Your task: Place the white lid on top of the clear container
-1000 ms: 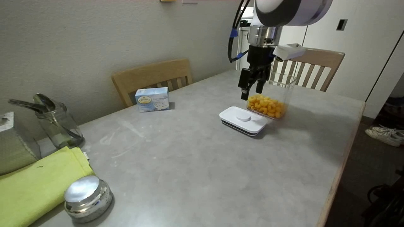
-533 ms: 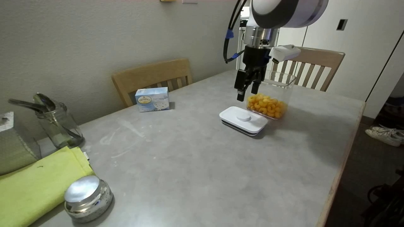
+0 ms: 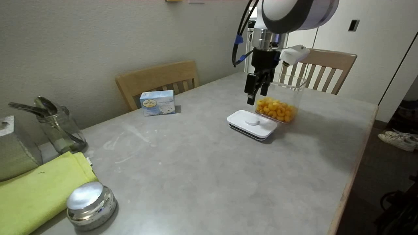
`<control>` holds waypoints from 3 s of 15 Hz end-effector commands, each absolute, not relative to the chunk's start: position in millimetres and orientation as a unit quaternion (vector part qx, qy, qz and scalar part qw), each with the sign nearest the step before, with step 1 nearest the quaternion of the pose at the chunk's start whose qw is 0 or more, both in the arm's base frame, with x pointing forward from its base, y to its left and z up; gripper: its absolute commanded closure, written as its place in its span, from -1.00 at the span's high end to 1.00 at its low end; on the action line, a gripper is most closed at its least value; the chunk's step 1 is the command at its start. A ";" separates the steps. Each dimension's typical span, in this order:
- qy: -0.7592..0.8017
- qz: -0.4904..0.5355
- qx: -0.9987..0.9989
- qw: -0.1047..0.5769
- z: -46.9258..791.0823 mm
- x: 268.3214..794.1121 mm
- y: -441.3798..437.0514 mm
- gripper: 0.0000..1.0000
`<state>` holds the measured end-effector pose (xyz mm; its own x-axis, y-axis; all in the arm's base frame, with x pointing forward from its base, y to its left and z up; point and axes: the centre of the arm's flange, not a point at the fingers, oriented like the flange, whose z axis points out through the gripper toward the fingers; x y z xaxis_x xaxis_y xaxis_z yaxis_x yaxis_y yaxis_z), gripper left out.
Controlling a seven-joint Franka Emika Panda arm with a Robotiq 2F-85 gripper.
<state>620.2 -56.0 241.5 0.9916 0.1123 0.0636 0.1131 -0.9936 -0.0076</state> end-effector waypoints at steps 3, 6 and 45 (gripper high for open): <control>-0.077 -0.040 -0.996 -0.010 227.0 621.7 -59.7 1.00; -0.079 -0.037 -0.996 -0.008 219.3 621.8 -58.3 1.00; -0.086 -0.013 -0.996 0.008 189.4 638.1 -34.1 -0.43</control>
